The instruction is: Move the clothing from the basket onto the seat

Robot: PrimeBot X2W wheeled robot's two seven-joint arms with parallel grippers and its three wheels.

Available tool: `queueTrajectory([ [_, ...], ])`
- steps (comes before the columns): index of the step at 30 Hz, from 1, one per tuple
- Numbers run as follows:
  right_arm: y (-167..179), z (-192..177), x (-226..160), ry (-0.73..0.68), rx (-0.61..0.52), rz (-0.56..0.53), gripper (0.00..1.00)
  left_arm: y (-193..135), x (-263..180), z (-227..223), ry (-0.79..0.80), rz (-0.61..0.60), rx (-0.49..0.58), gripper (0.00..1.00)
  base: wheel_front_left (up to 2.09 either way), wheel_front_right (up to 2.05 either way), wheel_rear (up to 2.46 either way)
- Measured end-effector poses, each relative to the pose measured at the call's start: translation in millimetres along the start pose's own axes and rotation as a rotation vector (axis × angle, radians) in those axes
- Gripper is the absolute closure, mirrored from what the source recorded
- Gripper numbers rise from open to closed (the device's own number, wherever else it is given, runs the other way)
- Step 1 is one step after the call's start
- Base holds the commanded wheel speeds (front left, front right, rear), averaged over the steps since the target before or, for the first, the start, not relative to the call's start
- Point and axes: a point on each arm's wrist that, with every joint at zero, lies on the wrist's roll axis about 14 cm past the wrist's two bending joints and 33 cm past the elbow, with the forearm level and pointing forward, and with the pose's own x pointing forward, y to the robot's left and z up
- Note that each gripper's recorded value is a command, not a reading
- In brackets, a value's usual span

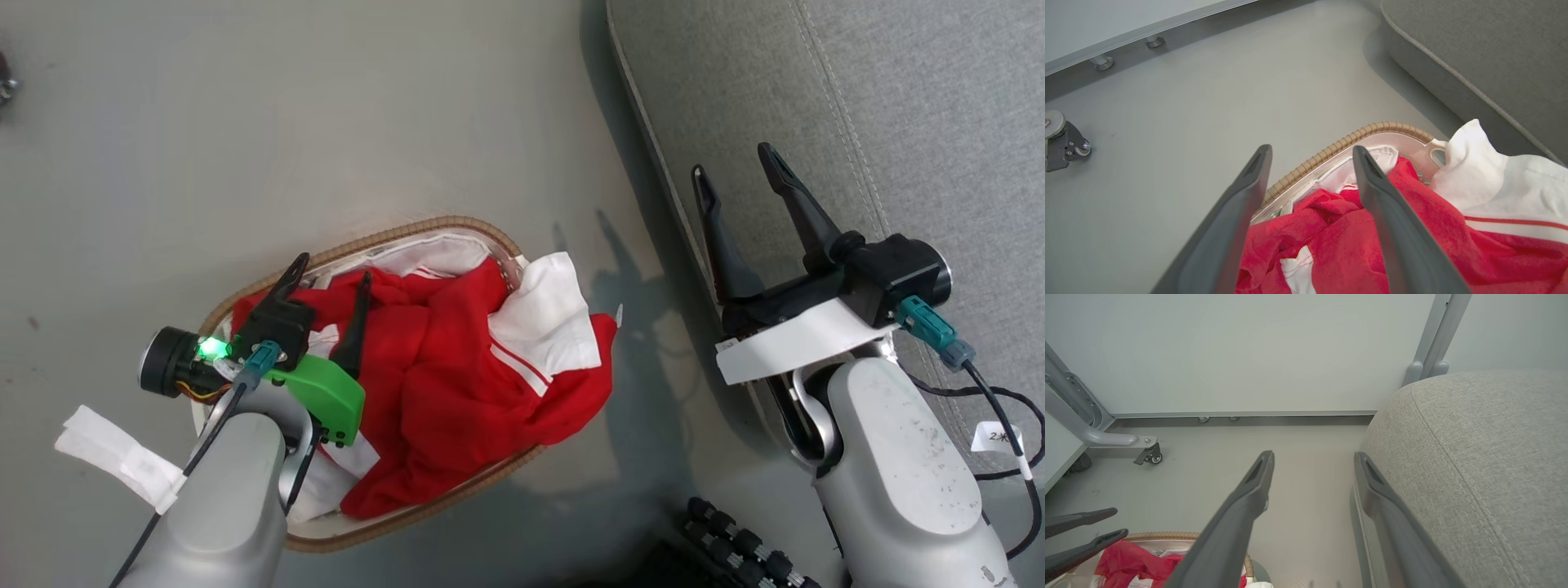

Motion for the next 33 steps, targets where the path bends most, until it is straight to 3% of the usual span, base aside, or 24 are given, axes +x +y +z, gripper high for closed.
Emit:
queueTrajectory([
  [13,-17.2,-48.1,0.3,0.123,-0.016,-0.038,0.0,-25.7,27.1,-97.9,0.247,-0.137,-0.06,0.0,0.0,0.0,0.0],
  [22,-20.9,-66.2,-4.5,0.175,-0.018,-0.05,0.0,-26.2,14.2,-148.4,0.423,-0.129,-0.101,0.0,0.0,0.0,0.0],
  [23,-20.6,-66.3,-5.0,0.176,-0.015,-0.05,0.0,-26.2,13.0,-149.8,0.432,-0.126,-0.102,0.13,0.0,0.0,0.0],
  [24,-20.2,-66.0,-5.2,0.176,-0.012,-0.049,0.0,-27.6,11.8,-150.2,0.438,-0.133,-0.096,0.75,0.0,0.0,0.0],
  [25,-20.0,-65.4,-5.3,0.175,-0.011,-0.049,0.0,-28.5,11.5,-149.4,0.437,-0.135,-0.095,1.0,0.0,0.0,0.0],
  [33,-19.1,-45.2,-7.7,0.132,-0.011,-0.049,0.0,-37.6,9.3,-115.4,0.358,-0.122,-0.129,1.0,0.0,0.0,0.0],
])
